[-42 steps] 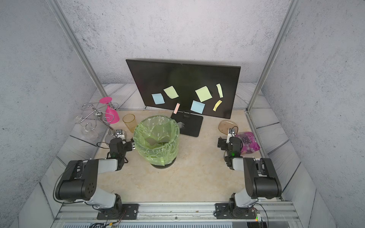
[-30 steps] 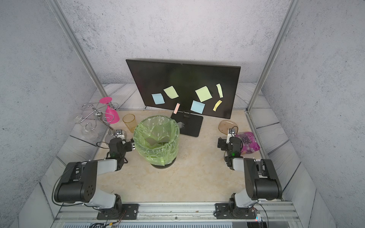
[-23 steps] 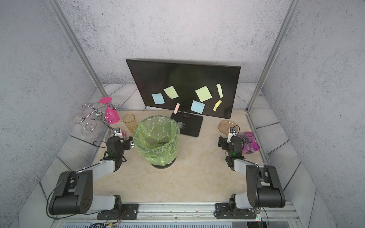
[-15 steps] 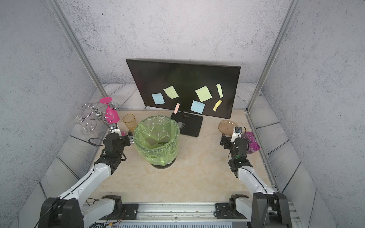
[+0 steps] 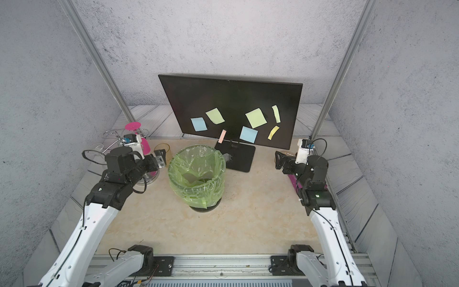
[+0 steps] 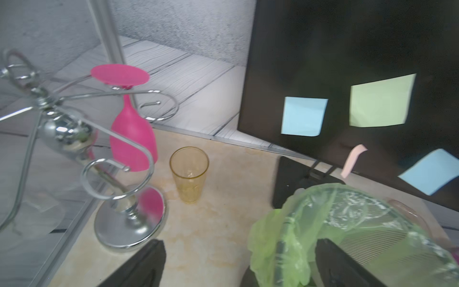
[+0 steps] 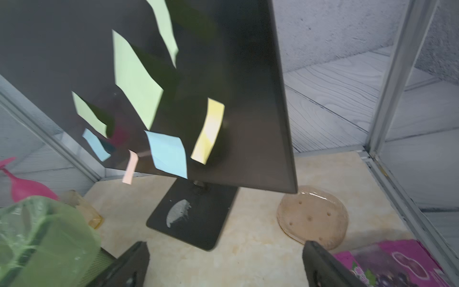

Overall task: Remove the sticky note from the monitor
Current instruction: Tear off the sticky note from the monitor.

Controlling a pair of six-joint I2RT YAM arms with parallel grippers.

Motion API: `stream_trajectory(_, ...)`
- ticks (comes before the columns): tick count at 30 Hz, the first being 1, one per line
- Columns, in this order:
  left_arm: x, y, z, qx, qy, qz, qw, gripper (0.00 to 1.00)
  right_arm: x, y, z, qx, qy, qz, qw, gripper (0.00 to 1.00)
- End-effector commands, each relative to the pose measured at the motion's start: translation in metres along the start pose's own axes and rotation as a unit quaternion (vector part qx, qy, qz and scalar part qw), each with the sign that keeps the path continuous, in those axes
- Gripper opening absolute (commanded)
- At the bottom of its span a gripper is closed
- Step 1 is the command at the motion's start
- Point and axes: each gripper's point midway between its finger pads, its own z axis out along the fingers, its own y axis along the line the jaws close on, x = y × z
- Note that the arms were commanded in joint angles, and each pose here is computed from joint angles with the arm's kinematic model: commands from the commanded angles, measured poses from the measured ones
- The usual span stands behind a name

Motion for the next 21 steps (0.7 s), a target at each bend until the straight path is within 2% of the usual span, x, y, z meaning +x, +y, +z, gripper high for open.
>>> stream_trajectory(1, 0.005, -0.037, -0.007, 0.093, 0.054, 0.007, 0.994, 1.00, -0.015, 0.021, -0.005, -0.040, 0.018, 0.023, 0.999, 0.99)
stream_trajectory(5, -0.014, -0.070, -0.024, 0.177, 0.054, -0.001, 0.983, 1.00, -0.047, 0.034, -0.004, -0.057, 0.020, 0.035, 0.998, 0.99)
stream_trajectory(11, -0.022, -0.112, -0.051, 0.298, 0.079, -0.002, 0.951, 0.99, -0.088, 0.038, 0.014, -0.060, -0.006, 0.079, 0.995, 0.97)
stream_trajectory(14, -0.021, -0.122, -0.061, 0.332, 0.088, -0.001, 0.939, 0.99, -0.104, 0.038, 0.028, -0.063, -0.013, 0.095, 0.993, 0.94)
stream_trajectory(21, -0.018, -0.127, -0.062, 0.349, 0.097, 0.002, 0.932, 1.00, -0.112, 0.027, 0.064, -0.055, -0.010, 0.128, 0.990, 0.88)
